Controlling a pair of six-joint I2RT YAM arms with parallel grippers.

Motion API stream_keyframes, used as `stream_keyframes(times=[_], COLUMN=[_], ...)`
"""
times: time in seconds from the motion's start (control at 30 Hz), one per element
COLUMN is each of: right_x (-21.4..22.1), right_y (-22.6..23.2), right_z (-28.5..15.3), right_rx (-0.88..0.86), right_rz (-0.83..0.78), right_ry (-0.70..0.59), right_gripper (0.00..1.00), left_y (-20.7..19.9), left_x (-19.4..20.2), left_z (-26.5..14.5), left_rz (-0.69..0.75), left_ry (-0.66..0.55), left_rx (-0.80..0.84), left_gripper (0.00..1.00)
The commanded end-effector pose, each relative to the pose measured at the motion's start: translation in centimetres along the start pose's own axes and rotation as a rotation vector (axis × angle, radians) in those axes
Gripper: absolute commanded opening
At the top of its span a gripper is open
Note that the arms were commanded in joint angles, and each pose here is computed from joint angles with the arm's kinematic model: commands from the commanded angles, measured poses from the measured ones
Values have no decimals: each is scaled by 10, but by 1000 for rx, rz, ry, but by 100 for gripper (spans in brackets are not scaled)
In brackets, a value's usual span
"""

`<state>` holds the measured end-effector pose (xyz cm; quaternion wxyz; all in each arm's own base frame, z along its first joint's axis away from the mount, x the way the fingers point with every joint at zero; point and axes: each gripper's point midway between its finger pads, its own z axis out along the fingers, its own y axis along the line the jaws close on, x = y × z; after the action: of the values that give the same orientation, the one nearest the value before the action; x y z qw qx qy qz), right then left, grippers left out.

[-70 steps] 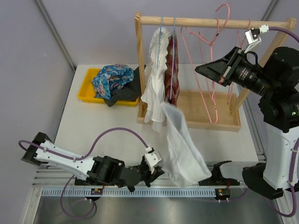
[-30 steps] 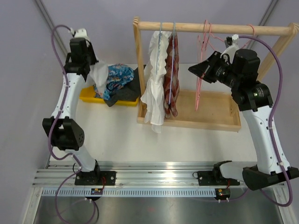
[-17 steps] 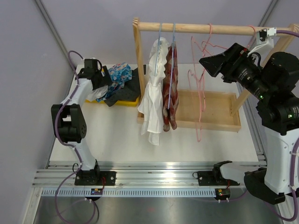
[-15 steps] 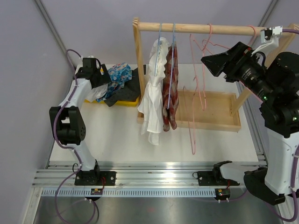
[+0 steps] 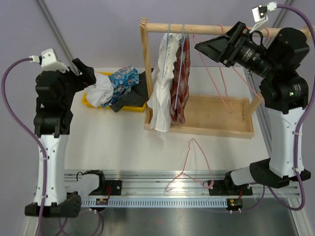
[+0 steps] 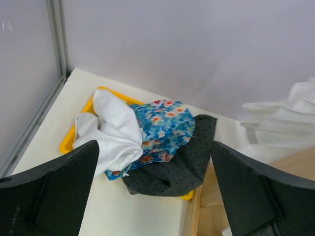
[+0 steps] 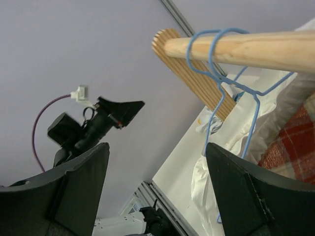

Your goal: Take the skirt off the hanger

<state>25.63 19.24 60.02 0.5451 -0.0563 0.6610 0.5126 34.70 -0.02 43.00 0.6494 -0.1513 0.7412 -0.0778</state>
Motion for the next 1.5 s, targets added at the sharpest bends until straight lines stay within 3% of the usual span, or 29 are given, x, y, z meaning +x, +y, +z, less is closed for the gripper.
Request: stream_keyframes(times=[0.0,0.07,0.2,0.4,0.67,0.83,0.9,0.93,1.03,1.23,1.47], right_x=[10,22,47,75,103,121,124,125,121,102,44], right_y=[-5,-19,-47,-114,-123,-128,-132,-135,-138,-128,-79], right_z=[12,15,10,33,81,99,101,100,96,75,46], right_rx=[-49,-20,67,231,217,222,233,247,275,322,302], right_rz=[34,37,18,-23,-17,-4,3,4,-6,-69,-173], right_ry=[48,67,111,181,229,250,251,247,232,197,82], right_gripper=[86,86,87,84,81,66,46,25,4,0,0], left_y=[-13,-16,-32,-44,-54,-59,-63,-63,-63,-70,-102], left_x=[64,108,154,174,174,176,175,175,175,176,147], left_z=[-13,-29,-56,-73,-78,-84,-87,-88,-88,-87,-91], left_rz=[23,29,34,59,72,76,77,81,90,97,134], left_ry=[181,252,235,240,258,260,257,255,253,259,219], left_rx=[132,153,258,290,305,330,346,347,344,354,413], left_gripper=[99,99,99,99,99,99,99,99,99,99,99])
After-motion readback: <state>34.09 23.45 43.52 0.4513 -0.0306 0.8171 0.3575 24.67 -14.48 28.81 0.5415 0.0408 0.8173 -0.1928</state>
